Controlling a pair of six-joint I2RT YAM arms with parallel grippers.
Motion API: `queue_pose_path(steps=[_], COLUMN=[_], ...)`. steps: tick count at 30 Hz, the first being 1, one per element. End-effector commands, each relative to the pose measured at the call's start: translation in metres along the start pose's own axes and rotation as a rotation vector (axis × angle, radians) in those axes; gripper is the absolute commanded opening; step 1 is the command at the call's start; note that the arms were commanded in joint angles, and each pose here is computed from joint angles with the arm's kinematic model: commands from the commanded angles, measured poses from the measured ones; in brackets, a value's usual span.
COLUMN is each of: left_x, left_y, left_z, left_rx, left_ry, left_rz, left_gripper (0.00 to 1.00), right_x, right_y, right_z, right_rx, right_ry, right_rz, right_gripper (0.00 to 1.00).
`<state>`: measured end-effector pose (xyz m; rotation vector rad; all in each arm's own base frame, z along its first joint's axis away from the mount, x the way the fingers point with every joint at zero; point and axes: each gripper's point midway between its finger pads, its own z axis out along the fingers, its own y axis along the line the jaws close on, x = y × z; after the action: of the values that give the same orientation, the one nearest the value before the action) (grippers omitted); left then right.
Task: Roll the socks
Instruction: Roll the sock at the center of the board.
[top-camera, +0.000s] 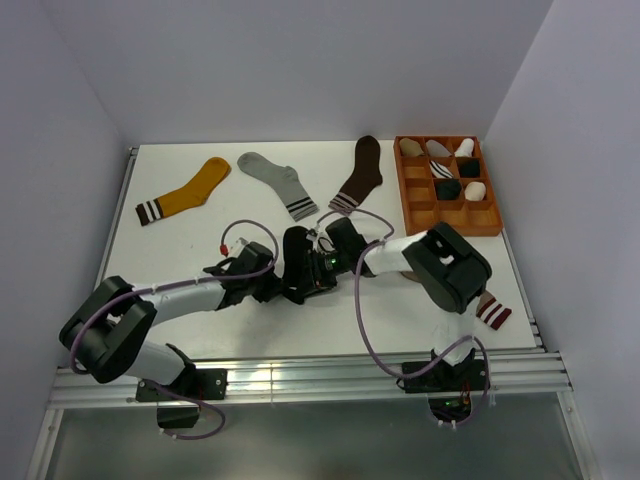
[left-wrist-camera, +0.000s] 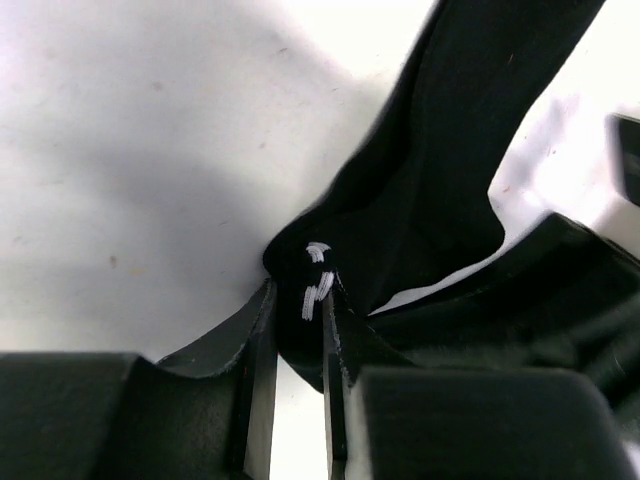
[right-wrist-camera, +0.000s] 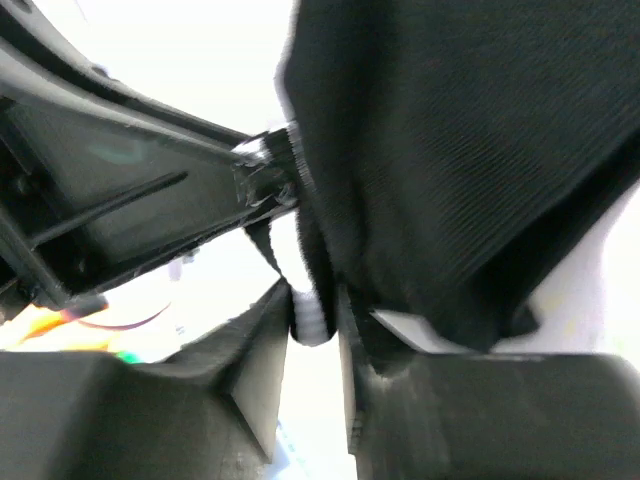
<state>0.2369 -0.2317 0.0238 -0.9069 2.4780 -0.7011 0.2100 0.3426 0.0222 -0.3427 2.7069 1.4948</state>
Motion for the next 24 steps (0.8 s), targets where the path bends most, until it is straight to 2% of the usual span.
queue_pose_path(steps=[1, 3, 4, 10, 15, 24], left_x=[-0.004, -0.004, -0.004, -0.002, -0.001, 0.000], left_y=[0.026, 0.027, 0.029, 0.022, 0.015, 0.011], left_z=[0.004, 0.004, 0.005, 0.007, 0.008, 0.008], left_rx=[-0.141, -0.167, -0.185, -0.218, -0.212, -0.198], left_ry=[-0.023, -0.016, -0.010, 0.028, 0.045, 0.057], left_rz=[0.077, 0.113, 0.124, 0.194, 0.216, 0.231], left_gripper=[0.14, 0.13, 0.13, 0.13, 0.13, 0.13], right_x=[-0.016, -0.024, -0.024, -0.039, -0.022, -0.011], right_y=[0.002, -0.001, 0.015, 0.028, 0.048, 0.045], right_z=[-0.017, -0.027, -0.033, -0.058, -0.043, -0.015], right_rx=[0.148, 0.237, 0.244, 0.461, 0.495, 0.525], right_ry=[-0.138, -0.211, -0.246, -0.478, -0.500, -0.437], right_rz=[-0.199, -0.288, -0.349, -0.611, -0.795, -0.882], right_gripper=[0.34, 0.41, 0.45, 0.49, 0.46, 0.45])
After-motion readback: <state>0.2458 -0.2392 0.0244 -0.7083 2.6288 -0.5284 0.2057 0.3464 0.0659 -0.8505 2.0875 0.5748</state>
